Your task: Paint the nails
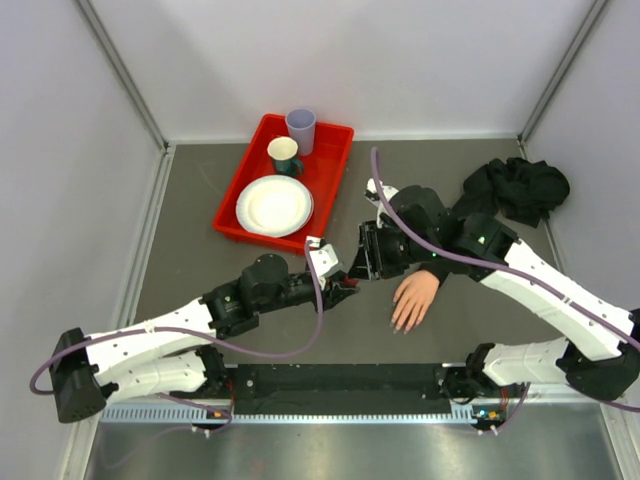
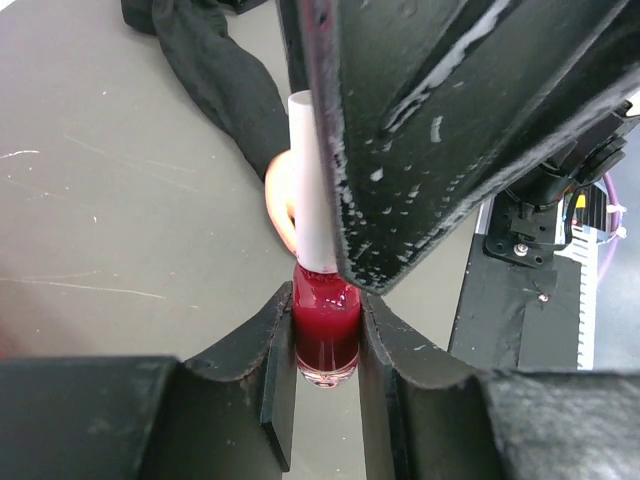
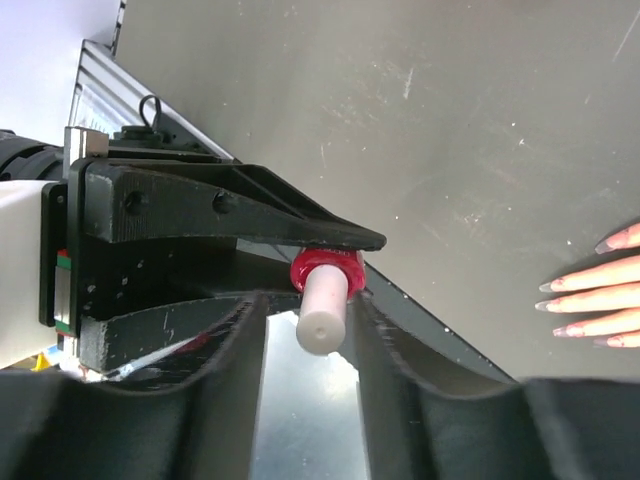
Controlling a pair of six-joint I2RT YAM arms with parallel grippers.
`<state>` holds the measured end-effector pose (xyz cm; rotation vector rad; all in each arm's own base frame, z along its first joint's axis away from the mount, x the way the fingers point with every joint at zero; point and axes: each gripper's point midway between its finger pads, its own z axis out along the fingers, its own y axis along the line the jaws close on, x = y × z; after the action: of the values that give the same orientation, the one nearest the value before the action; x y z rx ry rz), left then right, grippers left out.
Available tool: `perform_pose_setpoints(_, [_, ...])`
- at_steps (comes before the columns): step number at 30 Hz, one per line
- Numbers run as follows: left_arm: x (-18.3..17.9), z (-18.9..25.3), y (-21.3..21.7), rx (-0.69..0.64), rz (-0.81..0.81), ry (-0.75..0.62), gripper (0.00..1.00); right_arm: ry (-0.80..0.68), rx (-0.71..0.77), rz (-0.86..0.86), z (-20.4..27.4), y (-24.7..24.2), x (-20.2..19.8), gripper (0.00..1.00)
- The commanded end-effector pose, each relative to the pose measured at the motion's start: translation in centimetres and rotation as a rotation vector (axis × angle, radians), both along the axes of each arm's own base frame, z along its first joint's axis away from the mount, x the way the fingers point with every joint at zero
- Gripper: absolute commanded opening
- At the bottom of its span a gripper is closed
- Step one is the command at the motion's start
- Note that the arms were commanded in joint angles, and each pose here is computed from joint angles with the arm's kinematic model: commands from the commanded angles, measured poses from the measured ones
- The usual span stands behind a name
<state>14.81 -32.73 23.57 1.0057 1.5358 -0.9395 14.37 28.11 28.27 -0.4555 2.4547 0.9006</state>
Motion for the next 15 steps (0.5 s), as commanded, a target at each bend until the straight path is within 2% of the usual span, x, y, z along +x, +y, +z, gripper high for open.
perform_pose_setpoints(1, [-0.5, 2.5, -0.2, -0.073, -0.028, -0.048, 0.00, -0.025, 0.047, 0.021, 1.2, 0.8, 0.1, 0.33])
perform_pose_setpoints(5, [-1.2, 2.8, -0.4, -0.090, -0.068, -0.038, 0.00, -0.043, 0.034, 0.050, 0.9, 0.8, 0.1, 0.14])
perform_pose_setpoints(6, [-1.5, 2.9, -0.4, -0.097, -0.080, -0.027, 0.00, -0.049, 0.031, 0.062, 0.8, 0.8, 0.1, 0.00])
perform_pose_setpoints(12, [-6.0, 4.8, -0.6, -0.182, -0.295, 0.046, 0.00, -0.240, 0.089, 0.315, 1.1, 1.5, -1.0, 0.00])
perform_pose_setpoints(15, [-8.5, 5.8, -0.2, -0.223, -0.419, 0.077, 0.00, -0.352, 0.176, 0.505, 1.5, 1.3, -3.3, 0.00])
